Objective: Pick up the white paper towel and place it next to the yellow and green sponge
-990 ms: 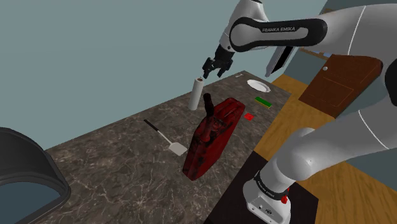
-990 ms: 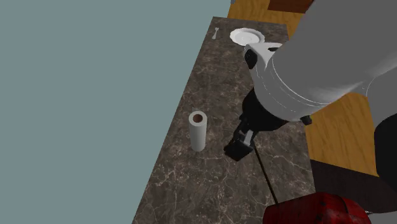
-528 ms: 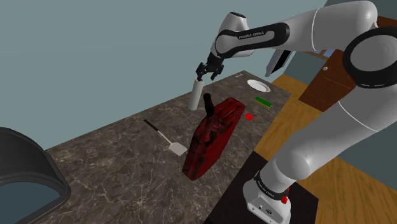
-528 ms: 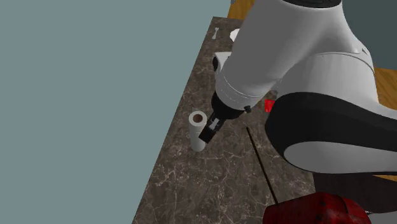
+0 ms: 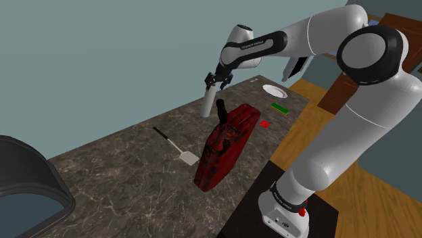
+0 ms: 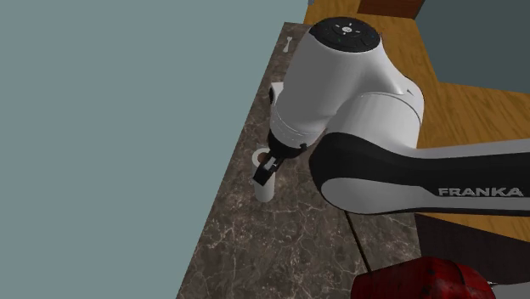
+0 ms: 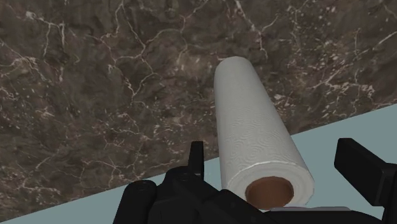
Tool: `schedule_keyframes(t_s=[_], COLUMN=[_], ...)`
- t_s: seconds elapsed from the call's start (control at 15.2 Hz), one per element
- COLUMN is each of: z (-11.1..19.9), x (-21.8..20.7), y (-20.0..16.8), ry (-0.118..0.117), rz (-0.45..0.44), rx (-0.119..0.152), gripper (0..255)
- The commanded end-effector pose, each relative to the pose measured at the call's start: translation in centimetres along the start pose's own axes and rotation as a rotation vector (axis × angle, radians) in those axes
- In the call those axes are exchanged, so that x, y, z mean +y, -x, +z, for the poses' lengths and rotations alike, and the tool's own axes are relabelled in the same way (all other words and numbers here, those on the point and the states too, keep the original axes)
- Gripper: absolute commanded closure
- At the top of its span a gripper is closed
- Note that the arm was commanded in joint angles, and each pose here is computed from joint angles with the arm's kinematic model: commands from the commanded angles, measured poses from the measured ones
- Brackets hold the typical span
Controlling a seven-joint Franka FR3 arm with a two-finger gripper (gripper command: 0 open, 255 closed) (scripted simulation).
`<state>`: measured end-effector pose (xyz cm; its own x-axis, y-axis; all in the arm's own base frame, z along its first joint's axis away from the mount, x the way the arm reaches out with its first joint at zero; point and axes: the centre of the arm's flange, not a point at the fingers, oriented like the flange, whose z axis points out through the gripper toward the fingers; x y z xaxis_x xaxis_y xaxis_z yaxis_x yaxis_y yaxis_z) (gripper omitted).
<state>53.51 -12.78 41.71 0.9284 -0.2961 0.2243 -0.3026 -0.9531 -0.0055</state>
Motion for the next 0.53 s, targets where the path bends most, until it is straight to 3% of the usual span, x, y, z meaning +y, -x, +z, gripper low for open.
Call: schedule_keyframes(t_s=[0.0, 0.46], z=[1.05, 1.89], x=[-0.01, -0.01], y=[-0.07, -0.07], ry=[0.000, 0.000], rz=[0.000, 0.000], rx=[0.000, 0.000], gripper=[0, 0])
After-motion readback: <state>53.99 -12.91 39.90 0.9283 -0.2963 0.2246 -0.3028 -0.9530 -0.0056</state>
